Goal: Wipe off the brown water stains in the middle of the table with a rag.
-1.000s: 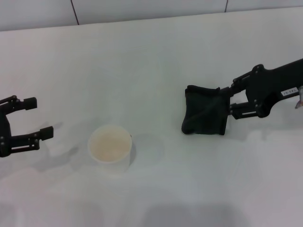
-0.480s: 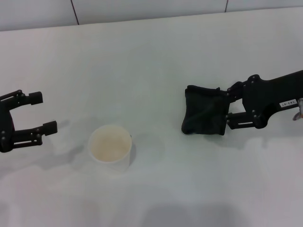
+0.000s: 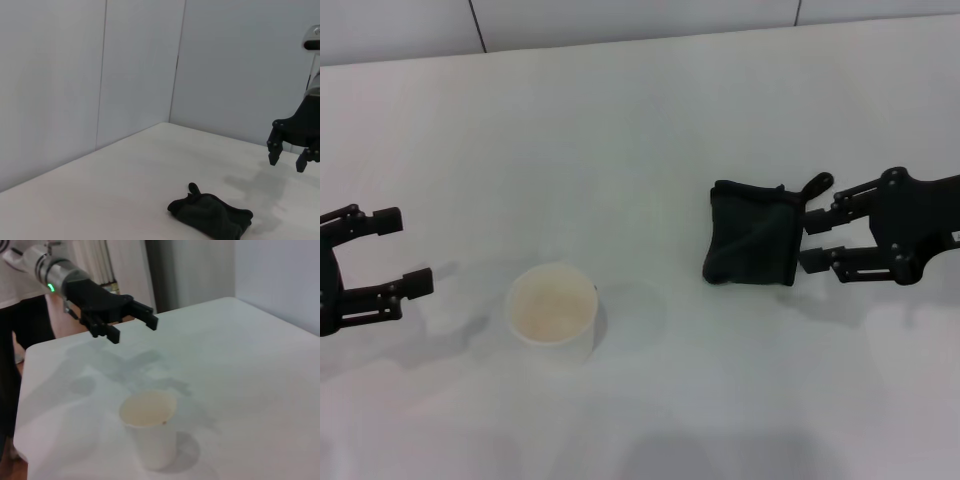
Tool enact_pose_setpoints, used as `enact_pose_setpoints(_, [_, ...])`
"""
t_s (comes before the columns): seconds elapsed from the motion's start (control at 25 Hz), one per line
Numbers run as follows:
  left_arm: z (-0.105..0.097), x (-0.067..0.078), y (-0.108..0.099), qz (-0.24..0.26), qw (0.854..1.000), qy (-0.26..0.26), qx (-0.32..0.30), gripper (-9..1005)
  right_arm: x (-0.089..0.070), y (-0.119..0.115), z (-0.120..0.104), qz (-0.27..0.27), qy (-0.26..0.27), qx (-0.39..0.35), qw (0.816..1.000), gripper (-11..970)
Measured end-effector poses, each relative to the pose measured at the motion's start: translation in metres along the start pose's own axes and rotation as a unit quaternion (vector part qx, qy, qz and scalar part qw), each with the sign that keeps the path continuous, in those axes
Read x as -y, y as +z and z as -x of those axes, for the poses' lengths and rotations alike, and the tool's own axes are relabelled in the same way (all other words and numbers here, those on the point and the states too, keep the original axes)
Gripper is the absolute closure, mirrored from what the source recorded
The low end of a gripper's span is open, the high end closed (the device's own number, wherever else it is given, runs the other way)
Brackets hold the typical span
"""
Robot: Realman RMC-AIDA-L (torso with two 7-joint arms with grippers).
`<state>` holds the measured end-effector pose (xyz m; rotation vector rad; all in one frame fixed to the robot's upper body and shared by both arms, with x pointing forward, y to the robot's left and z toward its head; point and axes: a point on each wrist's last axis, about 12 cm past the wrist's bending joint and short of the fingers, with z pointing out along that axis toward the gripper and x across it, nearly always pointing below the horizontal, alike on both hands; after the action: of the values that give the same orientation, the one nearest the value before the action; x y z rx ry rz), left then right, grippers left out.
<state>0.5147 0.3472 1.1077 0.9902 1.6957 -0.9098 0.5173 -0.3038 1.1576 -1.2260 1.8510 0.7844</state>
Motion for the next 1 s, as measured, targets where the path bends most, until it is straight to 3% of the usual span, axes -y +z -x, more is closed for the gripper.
enact_pose_setpoints(1.0, [-0.002,0.003,0.004,-0.012,1.000,-0.005,-0.010,122,-0.001,-0.002,-0.009,-0.011,0.005,-0.008,1.000,536])
